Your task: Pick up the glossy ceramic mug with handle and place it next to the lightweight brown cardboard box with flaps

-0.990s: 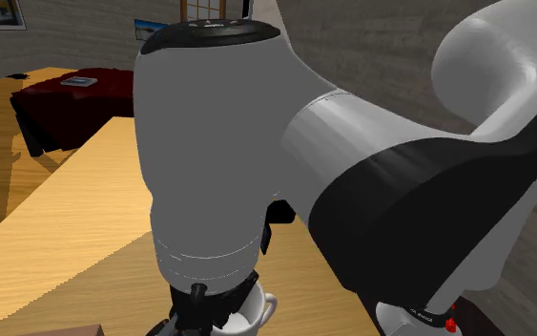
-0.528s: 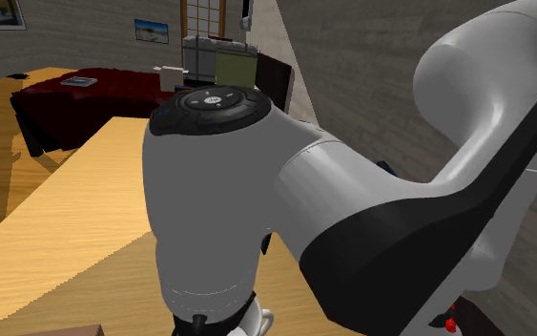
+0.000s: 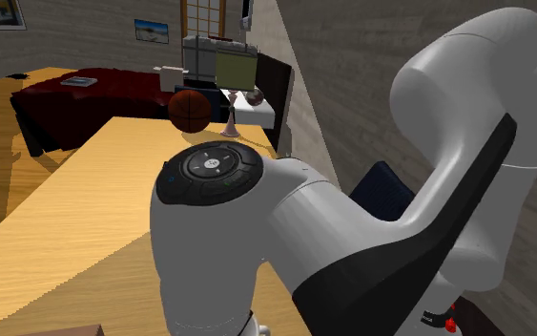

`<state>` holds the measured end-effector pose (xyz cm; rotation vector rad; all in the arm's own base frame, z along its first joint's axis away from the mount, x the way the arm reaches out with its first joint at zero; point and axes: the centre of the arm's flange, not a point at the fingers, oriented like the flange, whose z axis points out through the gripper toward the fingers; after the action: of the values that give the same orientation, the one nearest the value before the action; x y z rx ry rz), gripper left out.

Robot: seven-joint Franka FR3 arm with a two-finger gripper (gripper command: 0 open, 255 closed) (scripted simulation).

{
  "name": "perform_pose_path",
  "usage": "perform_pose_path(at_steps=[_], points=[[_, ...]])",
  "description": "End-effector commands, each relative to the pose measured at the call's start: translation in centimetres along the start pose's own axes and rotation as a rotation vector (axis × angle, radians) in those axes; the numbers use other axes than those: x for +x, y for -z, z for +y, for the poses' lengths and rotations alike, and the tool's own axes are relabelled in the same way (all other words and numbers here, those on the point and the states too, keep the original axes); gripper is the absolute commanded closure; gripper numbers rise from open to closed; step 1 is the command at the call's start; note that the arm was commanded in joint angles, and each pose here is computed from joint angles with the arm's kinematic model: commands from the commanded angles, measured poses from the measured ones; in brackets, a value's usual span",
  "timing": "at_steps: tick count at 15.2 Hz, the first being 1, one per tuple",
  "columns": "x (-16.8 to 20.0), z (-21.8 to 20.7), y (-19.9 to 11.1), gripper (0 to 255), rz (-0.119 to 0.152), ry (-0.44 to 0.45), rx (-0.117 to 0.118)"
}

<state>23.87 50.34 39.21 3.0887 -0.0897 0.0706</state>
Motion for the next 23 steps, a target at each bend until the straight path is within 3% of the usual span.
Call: perform_pose_path(at_steps=[1, 5, 13, 14, 19, 23], points=[[0.0, -0.1, -1.1, 255, 0.0, 0.0, 0.001], [-0.1, -0.2, -3.1, 255, 0.0, 0.0, 0.001], [-0.1, -0.2, -3.1, 255, 0.0, 0.0, 0.001], [-0.1, -0.2, -3.1, 0, 0.0, 0.0, 0.001], [-0.1, -0.2, -3.1, 0, 0.0, 0.0, 0.001], [-0.1, -0.2, 1.9, 0, 0.0, 0.0, 0.001]])
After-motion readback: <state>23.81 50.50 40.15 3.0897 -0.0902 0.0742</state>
